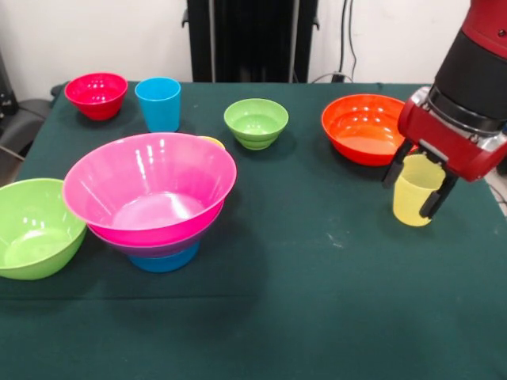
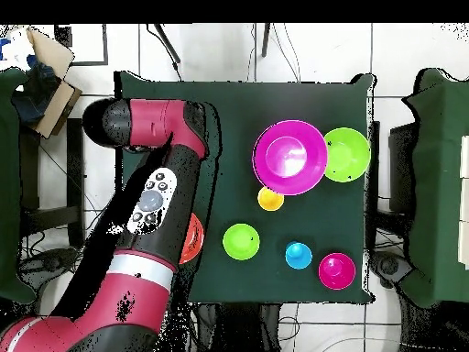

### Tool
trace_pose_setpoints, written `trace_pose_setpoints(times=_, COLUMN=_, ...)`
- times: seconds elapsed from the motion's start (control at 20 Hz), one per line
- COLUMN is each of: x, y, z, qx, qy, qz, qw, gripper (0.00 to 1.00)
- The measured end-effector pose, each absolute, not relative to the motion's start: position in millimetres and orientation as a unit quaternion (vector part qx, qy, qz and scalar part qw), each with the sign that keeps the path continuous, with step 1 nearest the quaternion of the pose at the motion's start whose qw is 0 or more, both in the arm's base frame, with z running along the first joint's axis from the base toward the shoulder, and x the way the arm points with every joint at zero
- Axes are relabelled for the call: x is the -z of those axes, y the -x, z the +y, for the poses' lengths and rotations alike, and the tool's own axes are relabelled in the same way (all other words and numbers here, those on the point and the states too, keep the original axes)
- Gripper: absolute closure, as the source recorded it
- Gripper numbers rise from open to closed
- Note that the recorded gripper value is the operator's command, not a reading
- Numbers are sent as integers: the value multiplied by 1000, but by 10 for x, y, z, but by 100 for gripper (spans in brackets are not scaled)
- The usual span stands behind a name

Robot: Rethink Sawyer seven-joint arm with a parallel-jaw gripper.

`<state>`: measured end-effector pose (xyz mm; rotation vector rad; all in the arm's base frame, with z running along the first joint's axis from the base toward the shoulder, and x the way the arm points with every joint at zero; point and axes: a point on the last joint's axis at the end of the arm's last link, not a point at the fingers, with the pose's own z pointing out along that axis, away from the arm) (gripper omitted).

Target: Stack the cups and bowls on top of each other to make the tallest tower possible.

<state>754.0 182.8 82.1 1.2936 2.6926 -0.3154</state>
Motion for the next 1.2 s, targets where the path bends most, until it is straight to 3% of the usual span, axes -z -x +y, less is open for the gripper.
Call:
trace_pose_setpoints(times=0.55, x=-1015, y=-7586, z=2049, qx=84, qy=-454, qz=887, qw=23, gripper=0)
trace_pose_setpoints(times=1.2, x=-1069, y=-7594, z=2272, qx=57, qy=-466, qz=883, qw=8, gripper=0)
